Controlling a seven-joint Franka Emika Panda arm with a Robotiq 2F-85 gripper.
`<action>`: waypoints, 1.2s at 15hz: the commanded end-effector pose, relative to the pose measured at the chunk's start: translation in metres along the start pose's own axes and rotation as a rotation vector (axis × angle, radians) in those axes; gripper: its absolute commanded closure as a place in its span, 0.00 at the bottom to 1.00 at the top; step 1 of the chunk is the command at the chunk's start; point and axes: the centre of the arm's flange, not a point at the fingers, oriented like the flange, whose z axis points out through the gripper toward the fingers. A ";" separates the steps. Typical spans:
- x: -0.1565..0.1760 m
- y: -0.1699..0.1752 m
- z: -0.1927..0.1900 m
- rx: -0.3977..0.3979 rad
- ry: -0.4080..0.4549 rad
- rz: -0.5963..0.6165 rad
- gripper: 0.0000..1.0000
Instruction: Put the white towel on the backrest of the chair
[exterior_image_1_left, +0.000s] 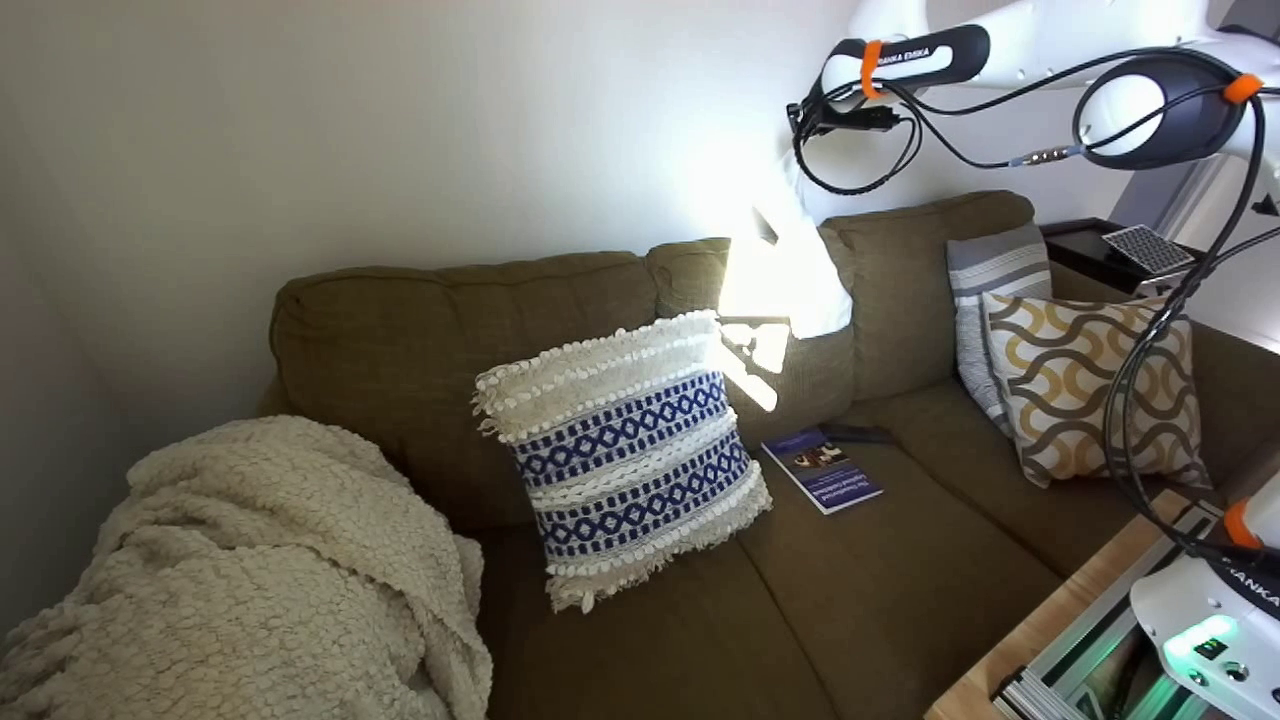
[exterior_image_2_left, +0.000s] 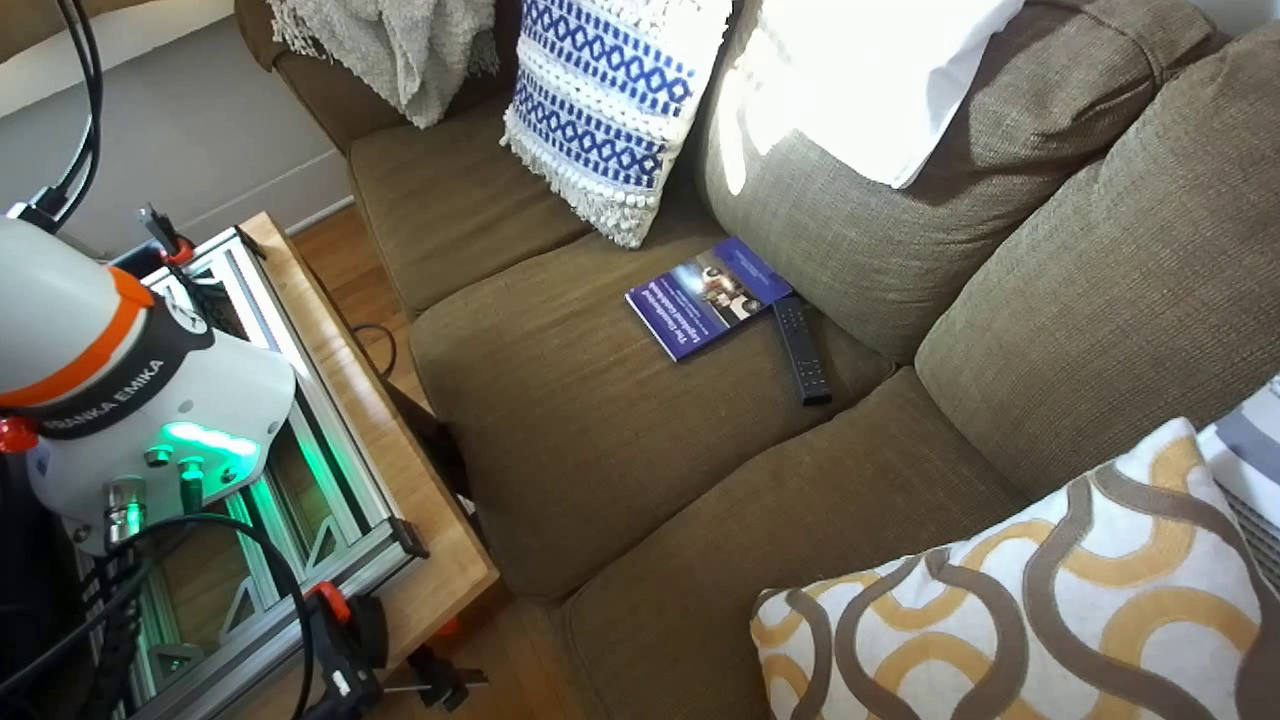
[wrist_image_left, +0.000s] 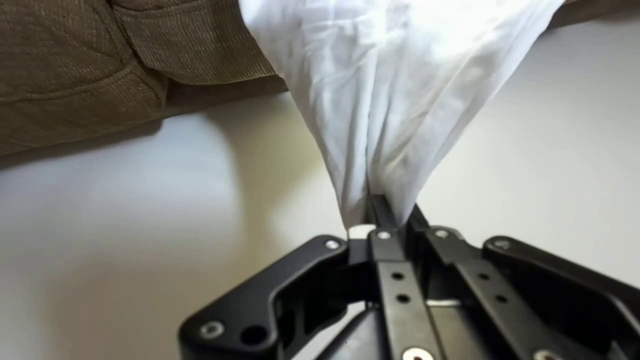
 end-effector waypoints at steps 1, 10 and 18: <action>0.013 -0.010 0.038 0.059 0.024 0.028 0.98; 0.001 -0.021 0.064 0.089 0.009 0.071 0.44; -0.006 -0.011 0.036 0.108 -0.062 0.078 0.00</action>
